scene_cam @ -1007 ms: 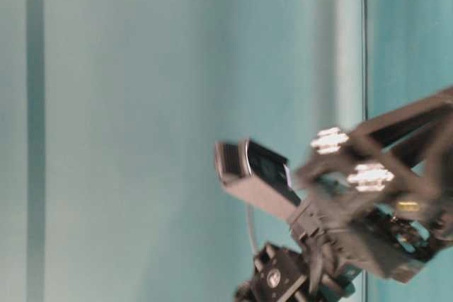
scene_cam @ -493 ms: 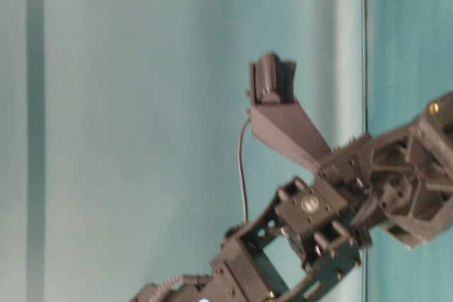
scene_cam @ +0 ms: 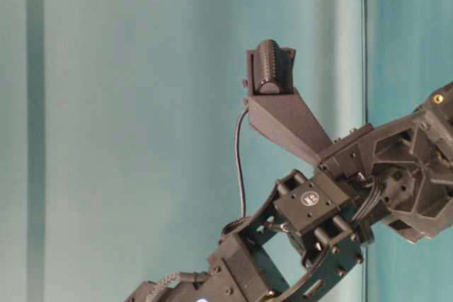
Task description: Insert the USB using both arms.
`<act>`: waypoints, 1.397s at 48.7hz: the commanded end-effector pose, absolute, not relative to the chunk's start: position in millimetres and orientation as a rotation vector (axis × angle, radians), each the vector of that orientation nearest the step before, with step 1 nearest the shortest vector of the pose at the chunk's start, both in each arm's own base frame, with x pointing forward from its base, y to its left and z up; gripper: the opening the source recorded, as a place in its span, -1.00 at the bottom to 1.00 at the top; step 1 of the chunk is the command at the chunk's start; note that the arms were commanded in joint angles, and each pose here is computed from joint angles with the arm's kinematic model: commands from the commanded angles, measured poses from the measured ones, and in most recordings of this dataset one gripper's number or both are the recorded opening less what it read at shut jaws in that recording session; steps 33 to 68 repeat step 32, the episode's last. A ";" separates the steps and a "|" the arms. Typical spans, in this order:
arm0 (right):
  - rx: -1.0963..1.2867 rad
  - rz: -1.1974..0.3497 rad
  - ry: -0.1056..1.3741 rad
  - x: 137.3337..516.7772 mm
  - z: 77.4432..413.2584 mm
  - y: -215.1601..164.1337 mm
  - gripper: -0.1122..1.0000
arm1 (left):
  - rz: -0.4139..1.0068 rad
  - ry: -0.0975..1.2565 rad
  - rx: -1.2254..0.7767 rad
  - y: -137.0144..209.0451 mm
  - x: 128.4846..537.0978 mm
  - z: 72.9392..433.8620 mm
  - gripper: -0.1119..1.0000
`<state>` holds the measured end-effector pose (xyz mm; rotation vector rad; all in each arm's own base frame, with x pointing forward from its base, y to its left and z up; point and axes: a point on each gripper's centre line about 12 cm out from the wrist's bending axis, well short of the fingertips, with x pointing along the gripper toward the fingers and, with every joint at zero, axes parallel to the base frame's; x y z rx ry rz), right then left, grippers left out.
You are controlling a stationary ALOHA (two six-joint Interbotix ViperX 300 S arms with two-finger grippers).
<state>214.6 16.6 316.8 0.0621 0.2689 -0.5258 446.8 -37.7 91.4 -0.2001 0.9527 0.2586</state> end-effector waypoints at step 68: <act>0.239 -0.364 0.190 160.9 306.4 -4.7 0.52 | 0.221 0.774 -0.219 -58.7 398.0 211.5 0.72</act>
